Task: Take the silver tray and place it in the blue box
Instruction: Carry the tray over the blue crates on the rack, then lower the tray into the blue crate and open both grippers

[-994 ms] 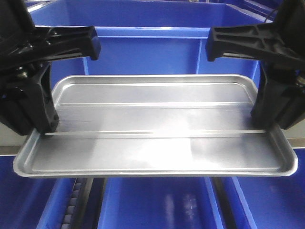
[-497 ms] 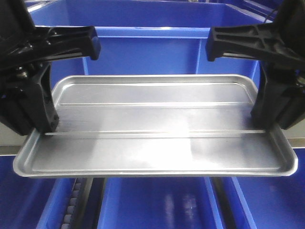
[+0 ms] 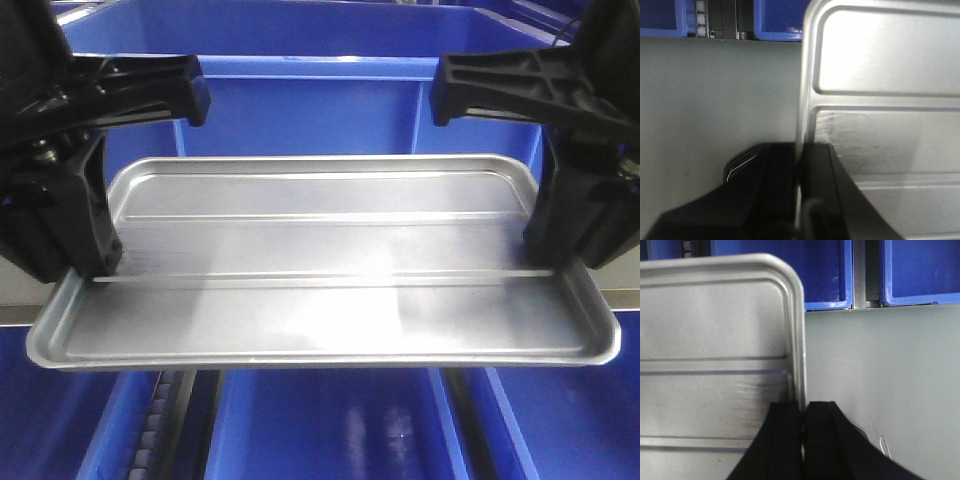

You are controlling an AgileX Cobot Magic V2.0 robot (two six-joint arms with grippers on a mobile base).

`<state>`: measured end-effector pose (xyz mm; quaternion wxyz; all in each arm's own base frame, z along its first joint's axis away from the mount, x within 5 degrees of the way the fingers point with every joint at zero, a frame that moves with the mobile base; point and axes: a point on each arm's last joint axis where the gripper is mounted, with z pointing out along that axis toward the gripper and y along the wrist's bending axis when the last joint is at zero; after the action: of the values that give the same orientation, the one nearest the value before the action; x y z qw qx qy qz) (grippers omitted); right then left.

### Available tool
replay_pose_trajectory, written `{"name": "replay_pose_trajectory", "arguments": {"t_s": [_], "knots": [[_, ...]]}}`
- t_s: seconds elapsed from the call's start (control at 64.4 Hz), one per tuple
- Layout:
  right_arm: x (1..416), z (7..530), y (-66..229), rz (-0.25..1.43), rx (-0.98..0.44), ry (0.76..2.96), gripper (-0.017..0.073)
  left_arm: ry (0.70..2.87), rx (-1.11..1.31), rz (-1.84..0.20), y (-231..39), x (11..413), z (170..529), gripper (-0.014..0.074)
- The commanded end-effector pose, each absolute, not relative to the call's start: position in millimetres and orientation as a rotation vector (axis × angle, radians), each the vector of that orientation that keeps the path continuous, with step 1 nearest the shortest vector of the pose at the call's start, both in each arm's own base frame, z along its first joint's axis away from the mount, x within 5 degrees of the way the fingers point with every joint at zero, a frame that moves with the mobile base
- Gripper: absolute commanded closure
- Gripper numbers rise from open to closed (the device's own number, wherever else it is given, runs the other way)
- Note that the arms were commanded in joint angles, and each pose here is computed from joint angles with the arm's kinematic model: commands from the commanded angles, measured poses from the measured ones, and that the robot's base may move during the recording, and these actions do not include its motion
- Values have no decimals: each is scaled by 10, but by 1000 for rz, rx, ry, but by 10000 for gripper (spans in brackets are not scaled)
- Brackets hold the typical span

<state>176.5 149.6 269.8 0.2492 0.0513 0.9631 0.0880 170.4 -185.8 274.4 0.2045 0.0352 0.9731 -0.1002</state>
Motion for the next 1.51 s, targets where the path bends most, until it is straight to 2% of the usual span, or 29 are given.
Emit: {"name": "replay_pose_trajectory", "arguments": {"t_s": [0.0, 0.062, 0.357, 0.528, 0.652, 0.87, 1.056, 1.211, 1.491], "knots": [[1828, 2987, 1522, 303, 58, 2505, 508, 2604, 110, -356, -1837, 1797, 3038, 599], [1875, 3153, 1547, 325, 11, 2460, 508, 2564, 129, -375, -1799, 1898, 3188, 599], [2350, 3861, 1561, 399, -45, 2290, 508, 2356, 211, -510, -1610, 2437, 3909, 599], [2765, 4289, 1585, 414, -68, 2173, 508, 2222, 253, -538, -1667, 2800, 4256, 599], [3114, 4377, 1594, 394, -49, 2107, 508, 2109, 236, -537, -1709, 3102, 4411, 599], [3669, 4238, 1638, 408, -16, 1995, 508, 1974, 194, -511, -1762, 3631, 4260, 599], [3995, 3950, 1663, 386, -26, 1965, 508, 1996, 180, -479, -1784, 3878, 3994, 600], [4093, 3826, 1680, 378, -30, 1971, 508, 2034, 182, -470, -1828, 3970, 3830, 599], [4099, 3818, 1680, 369, -36, 1972, 508, 1987, 176, -480, -1837, 3998, 3856, 599]]}}
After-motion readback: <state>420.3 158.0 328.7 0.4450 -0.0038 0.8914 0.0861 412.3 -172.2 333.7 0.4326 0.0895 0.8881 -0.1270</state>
